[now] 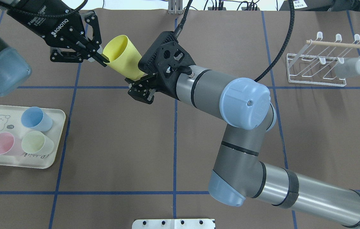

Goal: Transfer IKEA cup to right arm and place on rack

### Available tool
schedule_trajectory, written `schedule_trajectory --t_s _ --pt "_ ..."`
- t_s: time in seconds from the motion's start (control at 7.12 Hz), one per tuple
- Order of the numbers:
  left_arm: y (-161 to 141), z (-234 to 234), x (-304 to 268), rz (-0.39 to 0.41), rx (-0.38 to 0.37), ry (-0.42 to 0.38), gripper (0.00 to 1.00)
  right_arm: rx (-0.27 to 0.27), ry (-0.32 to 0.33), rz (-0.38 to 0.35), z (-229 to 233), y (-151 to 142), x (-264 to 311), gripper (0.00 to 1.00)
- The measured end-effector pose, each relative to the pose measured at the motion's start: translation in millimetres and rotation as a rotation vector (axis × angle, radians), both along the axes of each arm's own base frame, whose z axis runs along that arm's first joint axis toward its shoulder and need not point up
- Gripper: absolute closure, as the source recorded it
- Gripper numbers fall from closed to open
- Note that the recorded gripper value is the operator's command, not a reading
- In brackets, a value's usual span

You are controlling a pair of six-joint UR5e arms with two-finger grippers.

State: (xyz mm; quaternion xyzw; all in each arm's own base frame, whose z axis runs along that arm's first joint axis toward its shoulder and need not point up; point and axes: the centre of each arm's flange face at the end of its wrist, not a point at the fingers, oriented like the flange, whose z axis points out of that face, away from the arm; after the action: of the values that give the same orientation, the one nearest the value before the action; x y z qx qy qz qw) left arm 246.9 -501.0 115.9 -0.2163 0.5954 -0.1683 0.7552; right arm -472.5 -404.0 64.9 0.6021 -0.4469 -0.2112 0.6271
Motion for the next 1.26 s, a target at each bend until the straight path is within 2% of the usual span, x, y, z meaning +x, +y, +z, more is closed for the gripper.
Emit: schedule_trajectory --t_s 0.7,0.98,1.26 --pt "-0.3 -3.1 0.9 0.000 0.003 0.002 1.00 0.023 0.010 -0.006 -1.3 6.0 -3.0 0.01" --pt "-1.0 -3.1 1.3 0.000 0.002 0.001 1.00 0.034 0.001 -0.007 -2.1 7.7 -2.2 0.07" --pt "-1.5 -2.9 1.5 0.000 0.002 0.001 1.00 0.051 -0.001 -0.008 -2.6 9.8 -2.8 0.07"
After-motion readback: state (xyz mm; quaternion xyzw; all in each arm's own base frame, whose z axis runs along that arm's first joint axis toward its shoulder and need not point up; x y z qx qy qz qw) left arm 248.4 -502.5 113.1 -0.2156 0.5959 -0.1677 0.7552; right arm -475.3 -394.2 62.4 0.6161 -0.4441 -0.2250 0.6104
